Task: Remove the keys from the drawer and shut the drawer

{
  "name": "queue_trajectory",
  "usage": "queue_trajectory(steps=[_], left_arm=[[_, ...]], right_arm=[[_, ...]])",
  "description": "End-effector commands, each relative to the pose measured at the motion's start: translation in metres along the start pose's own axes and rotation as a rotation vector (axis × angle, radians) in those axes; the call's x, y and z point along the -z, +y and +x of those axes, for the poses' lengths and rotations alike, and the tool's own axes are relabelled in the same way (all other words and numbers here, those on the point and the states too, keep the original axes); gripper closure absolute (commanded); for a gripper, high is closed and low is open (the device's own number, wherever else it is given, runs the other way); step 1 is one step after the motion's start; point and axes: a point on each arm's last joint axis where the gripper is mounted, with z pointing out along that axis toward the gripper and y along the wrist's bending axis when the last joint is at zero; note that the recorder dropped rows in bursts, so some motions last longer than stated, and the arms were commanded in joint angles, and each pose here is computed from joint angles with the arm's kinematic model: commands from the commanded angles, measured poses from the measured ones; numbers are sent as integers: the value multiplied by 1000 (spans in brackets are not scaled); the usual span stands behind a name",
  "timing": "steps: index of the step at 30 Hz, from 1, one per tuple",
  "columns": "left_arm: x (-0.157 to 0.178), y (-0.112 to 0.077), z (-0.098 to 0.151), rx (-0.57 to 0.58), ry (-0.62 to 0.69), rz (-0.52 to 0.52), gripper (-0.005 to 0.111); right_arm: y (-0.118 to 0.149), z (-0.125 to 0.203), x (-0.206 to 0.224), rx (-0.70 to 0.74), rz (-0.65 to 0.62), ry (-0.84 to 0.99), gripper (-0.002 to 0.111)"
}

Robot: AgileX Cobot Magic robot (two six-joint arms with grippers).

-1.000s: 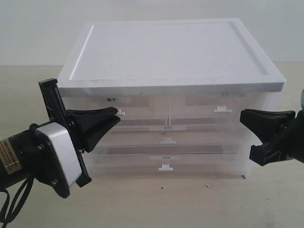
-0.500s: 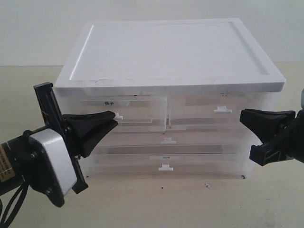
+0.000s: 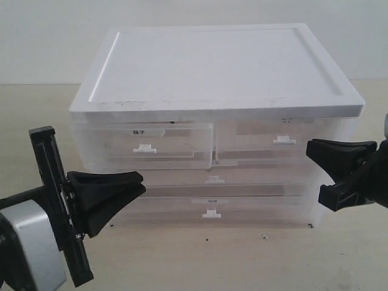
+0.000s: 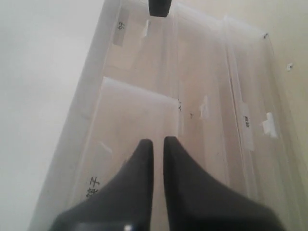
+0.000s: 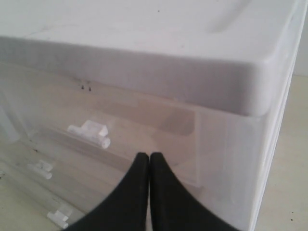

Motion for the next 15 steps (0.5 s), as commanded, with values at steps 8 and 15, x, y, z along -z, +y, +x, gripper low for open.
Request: queue_trajectory(steps=[8, 15], left_arm=[[-12, 16, 3, 102, 28, -24, 63], [-19, 17, 7, 34, 49, -5, 74]], right_arm=[[1, -2, -1, 1, -11, -15, 108], [1, -2, -1, 1, -11, -15, 108]])
